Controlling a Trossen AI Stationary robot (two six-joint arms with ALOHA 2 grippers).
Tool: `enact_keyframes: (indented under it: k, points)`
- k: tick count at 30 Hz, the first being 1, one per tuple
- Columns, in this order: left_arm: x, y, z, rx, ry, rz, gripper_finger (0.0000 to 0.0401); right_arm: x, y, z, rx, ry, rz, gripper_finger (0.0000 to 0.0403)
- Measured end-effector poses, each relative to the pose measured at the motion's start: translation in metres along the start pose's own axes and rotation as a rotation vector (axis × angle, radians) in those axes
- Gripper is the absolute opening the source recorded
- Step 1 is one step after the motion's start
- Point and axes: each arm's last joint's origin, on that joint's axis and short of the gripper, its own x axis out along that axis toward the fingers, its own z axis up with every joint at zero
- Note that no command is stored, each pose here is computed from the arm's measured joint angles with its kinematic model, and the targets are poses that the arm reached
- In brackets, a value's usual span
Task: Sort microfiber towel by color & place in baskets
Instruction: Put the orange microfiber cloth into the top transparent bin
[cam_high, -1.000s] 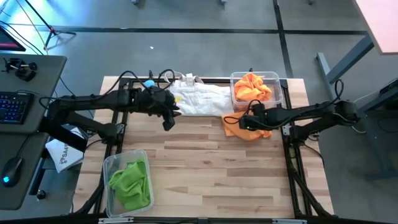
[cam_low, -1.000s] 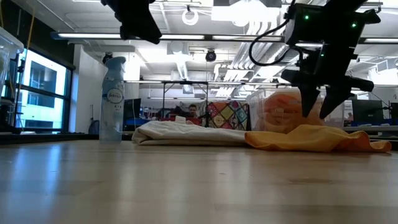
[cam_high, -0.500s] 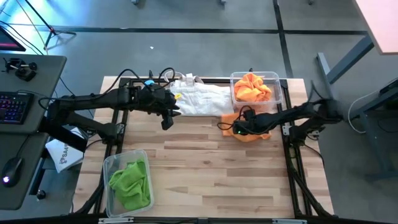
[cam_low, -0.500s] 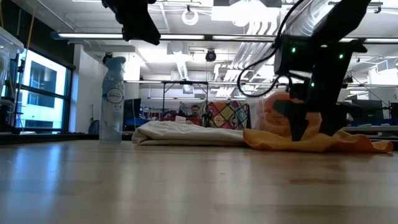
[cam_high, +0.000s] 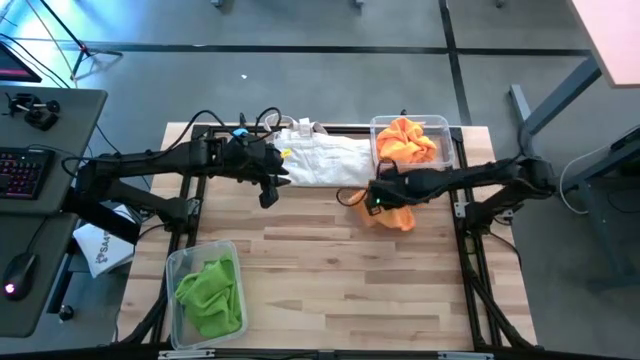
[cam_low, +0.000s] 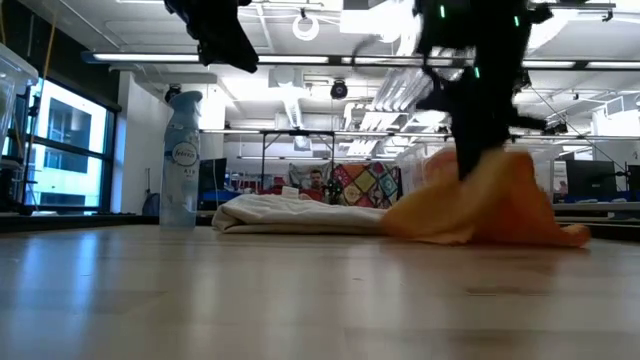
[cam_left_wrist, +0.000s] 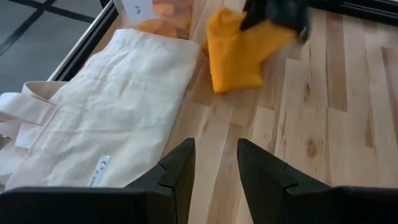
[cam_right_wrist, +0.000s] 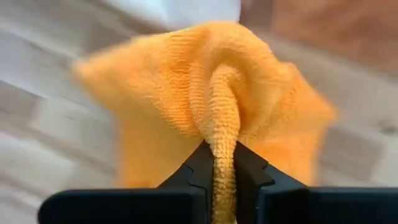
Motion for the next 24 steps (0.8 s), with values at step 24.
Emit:
enact_keyframes:
  k: [24]
  points:
    - [0.000, 0.011, 0.002, -0.010, -0.009, 0.032, 0.0110, -0.191, -0.061, 0.126, -0.071, -0.656, -0.280, 0.0002]
